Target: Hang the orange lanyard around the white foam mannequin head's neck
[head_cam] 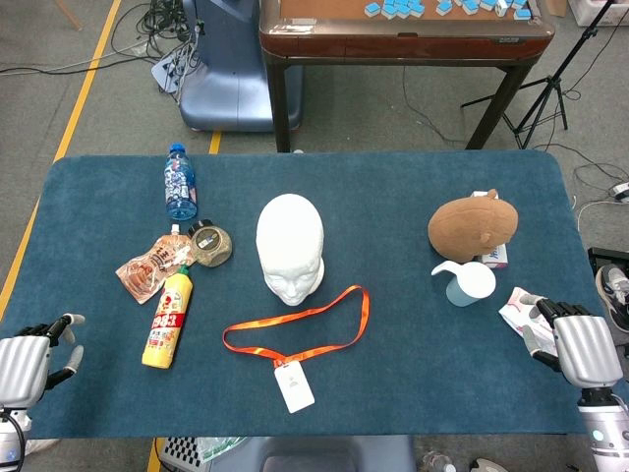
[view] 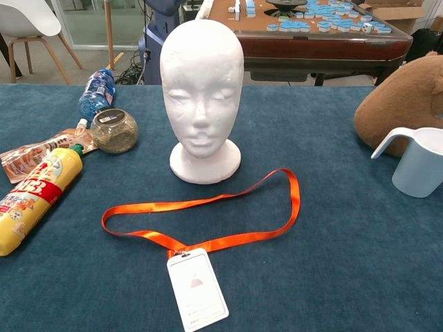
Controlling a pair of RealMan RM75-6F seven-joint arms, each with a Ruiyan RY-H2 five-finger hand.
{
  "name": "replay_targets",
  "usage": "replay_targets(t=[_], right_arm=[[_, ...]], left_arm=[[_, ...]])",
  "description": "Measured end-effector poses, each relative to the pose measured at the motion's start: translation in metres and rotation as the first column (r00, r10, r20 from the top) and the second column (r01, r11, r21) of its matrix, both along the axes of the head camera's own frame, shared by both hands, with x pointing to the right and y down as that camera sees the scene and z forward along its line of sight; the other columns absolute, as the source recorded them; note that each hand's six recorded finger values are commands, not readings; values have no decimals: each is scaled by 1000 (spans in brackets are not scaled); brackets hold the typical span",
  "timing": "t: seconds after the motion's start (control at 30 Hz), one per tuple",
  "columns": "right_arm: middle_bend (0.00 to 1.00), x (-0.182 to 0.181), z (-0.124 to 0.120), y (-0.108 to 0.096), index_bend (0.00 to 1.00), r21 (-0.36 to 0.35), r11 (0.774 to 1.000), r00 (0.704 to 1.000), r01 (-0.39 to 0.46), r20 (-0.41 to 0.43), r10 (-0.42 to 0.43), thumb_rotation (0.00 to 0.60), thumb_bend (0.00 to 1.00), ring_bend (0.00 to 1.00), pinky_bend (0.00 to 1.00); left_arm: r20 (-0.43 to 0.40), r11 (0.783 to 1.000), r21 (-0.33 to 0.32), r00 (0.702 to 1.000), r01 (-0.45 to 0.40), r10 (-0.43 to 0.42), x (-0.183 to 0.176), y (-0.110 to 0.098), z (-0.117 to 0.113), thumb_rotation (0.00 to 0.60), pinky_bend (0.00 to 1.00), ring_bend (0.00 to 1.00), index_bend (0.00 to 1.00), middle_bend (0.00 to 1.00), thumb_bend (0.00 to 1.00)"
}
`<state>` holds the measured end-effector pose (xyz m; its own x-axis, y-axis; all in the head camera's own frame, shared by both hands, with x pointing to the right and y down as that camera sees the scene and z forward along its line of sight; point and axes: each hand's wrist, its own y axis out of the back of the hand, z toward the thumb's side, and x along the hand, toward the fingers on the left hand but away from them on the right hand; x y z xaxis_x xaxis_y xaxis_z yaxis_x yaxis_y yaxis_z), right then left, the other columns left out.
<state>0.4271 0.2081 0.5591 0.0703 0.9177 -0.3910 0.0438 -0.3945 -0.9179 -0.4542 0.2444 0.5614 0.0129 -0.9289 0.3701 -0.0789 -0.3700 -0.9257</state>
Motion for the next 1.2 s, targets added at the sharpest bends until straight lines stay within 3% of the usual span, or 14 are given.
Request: replay_targets(t=[0.23, 0.33, 0.53, 0.67, 0.8, 0.97, 1.2], right_arm=[[491, -3, -1, 0, 333, 0, 1000, 1000, 11, 6, -11, 600, 442, 497, 484], [599, -7, -2, -2, 333, 2, 1000, 1000, 26, 16, -26, 600, 442, 614, 505], [835, -23, 5, -3, 332, -44, 996, 996, 79, 54, -77, 600, 462, 870, 775], [917, -41, 12, -6, 333, -102, 984, 986, 149, 93, -139, 600, 598, 987, 911], [997, -68, 20, -12, 332, -161, 955, 964, 247, 140, -226, 600, 749, 1000, 1000], [1000, -96, 34, -15, 332, -236, 909, 934, 343, 183, -305, 600, 915, 1000, 1000], [1000, -139, 63, -12, 327, -370, 803, 884, 467, 223, -411, 600, 992, 1000, 1000]], left_arm=[[-9, 1000, 5, 1000, -7, 7, 1, 0, -1, 600, 510, 521, 348, 553, 345], [-14, 1000, 13, 1000, -9, 9, 1, 0, -2, 600, 510, 528, 349, 553, 345], [-34, 999, 23, 999, -27, 27, 4, 0, -3, 600, 515, 582, 364, 592, 345], [-53, 998, 29, 997, -54, 55, 9, -2, -4, 600, 575, 614, 372, 623, 345], [-77, 996, 45, 994, -79, 82, 14, -5, -6, 600, 681, 667, 396, 663, 345], [-106, 992, 74, 988, -107, 114, 17, -6, -9, 600, 761, 732, 415, 709, 345], [-116, 991, 67, 986, -112, 119, 14, -3, -8, 600, 772, 746, 417, 718, 345]])
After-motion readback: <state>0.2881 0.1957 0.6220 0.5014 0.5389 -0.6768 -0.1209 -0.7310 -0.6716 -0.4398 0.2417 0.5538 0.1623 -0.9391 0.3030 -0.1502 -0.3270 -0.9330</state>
